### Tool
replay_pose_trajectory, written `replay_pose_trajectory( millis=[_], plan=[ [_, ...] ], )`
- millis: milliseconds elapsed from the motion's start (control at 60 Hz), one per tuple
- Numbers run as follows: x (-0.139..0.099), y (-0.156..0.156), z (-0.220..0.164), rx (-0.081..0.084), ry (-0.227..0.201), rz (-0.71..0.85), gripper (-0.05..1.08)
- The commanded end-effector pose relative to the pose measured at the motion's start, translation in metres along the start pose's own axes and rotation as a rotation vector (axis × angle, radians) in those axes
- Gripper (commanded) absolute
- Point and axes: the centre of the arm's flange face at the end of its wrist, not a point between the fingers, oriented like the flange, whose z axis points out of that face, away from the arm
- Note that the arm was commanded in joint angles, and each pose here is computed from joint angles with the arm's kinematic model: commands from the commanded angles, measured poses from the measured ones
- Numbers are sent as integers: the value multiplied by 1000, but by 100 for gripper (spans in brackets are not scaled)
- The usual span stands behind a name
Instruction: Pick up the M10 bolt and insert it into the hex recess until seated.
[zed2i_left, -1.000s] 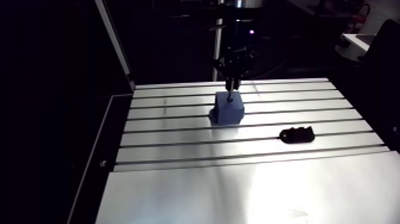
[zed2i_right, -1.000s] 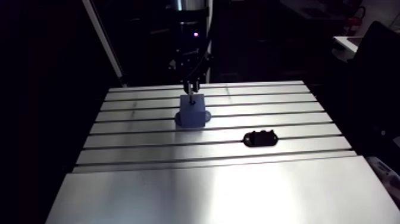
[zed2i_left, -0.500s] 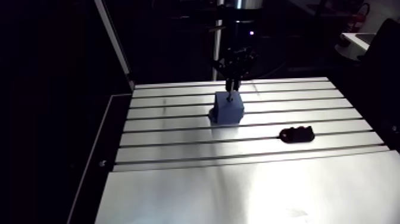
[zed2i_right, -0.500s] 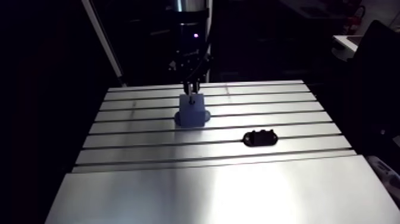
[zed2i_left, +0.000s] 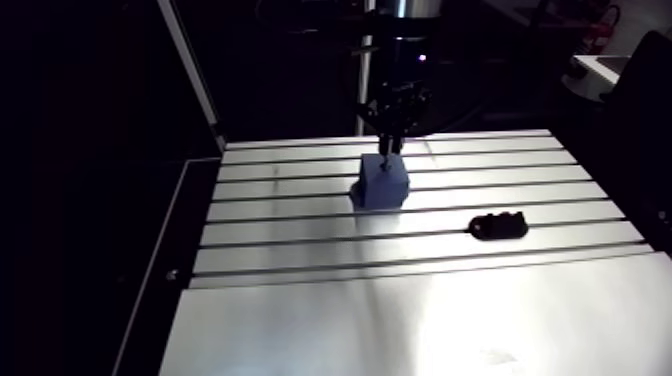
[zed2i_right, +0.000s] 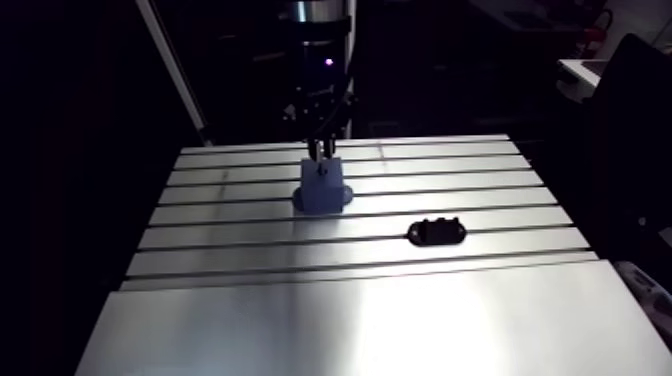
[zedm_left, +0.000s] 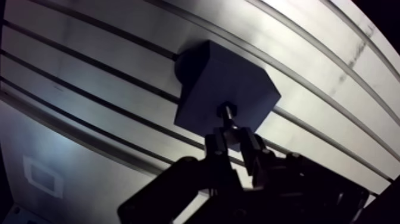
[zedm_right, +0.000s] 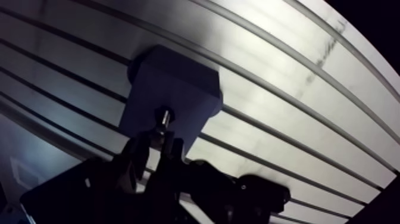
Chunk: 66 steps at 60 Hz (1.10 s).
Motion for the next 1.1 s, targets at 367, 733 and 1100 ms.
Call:
replay_pose_trajectory(
  millis=[367,733,1100],
  plan=[
    [-1,-2,5,-3,4,2,104],
    [-1,-1,1,-8,10,-5,105],
    [0,-1,-5,-12,18,-8,105]
  ],
)
